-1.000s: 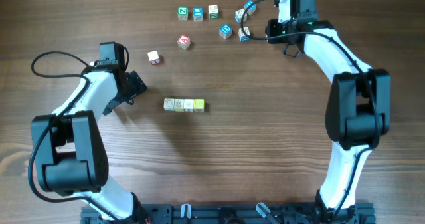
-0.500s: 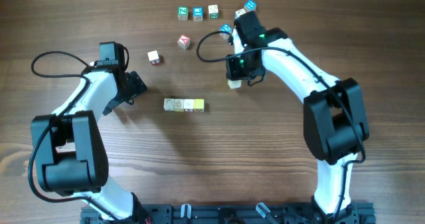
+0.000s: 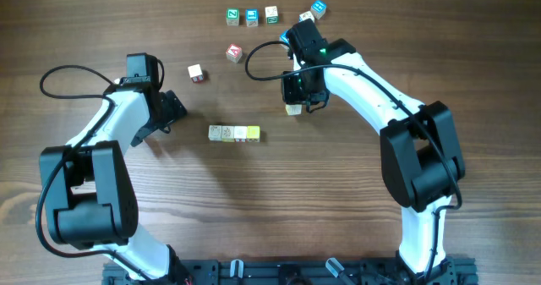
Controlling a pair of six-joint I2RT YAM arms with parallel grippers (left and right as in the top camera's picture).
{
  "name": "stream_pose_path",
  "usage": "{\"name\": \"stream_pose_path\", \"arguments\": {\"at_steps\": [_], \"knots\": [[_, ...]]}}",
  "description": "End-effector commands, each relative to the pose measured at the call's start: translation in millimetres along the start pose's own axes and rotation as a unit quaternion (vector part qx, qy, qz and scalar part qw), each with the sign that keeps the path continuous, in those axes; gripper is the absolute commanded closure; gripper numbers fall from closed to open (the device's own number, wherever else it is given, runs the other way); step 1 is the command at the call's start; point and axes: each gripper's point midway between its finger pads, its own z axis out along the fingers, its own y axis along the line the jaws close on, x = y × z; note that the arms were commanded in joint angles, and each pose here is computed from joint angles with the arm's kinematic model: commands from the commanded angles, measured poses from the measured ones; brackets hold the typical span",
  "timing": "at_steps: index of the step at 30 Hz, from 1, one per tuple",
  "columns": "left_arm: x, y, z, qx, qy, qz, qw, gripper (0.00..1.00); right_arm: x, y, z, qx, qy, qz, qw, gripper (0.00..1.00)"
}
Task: Form a horizontal line
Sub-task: 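Lower the right gripper over a cream block near the cluster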
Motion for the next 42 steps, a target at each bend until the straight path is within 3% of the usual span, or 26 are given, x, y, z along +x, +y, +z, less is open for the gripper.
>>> {"name": "stream_pose_path", "arguments": {"at_steps": [1,9,26,27,30,32,34,38,42], "knots": [[3,3,3,-0.006,0.004,0.001,1.000,0.00,-1,8,-8,0.010,-0.021,-0.008,1.000,0.76],[3,3,3,-0.006,0.004,0.001,1.000,0.00,5,21,-5,0.080,-0.059,0.012,0.995,0.76],[3,3,3,-0.006,0.004,0.001,1.000,0.00,15,18,7,0.078,-0.052,0.023,0.995,0.71],[3,3,3,-0.006,0.004,0.001,1.000,0.00,15,22,8,0.069,-0.050,0.023,0.996,0.68],[3,3,3,-0.006,0.004,0.001,1.000,0.00,15,22,8,0.066,-0.049,0.024,0.996,0.47],[3,3,3,-0.006,0.004,0.001,1.000,0.00,12,20,7,0.073,-0.056,0.024,0.995,0.44],[3,3,3,-0.006,0.004,0.001,1.000,0.00,4,8,4,0.110,-0.081,0.024,0.990,0.43],[3,3,3,-0.006,0.004,0.001,1.000,0.00,8,20,7,0.076,-0.067,0.023,0.995,0.43],[3,3,3,-0.006,0.004,0.001,1.000,0.00,-15,0,-2,0.132,-0.129,0.040,0.982,0.50]]}}
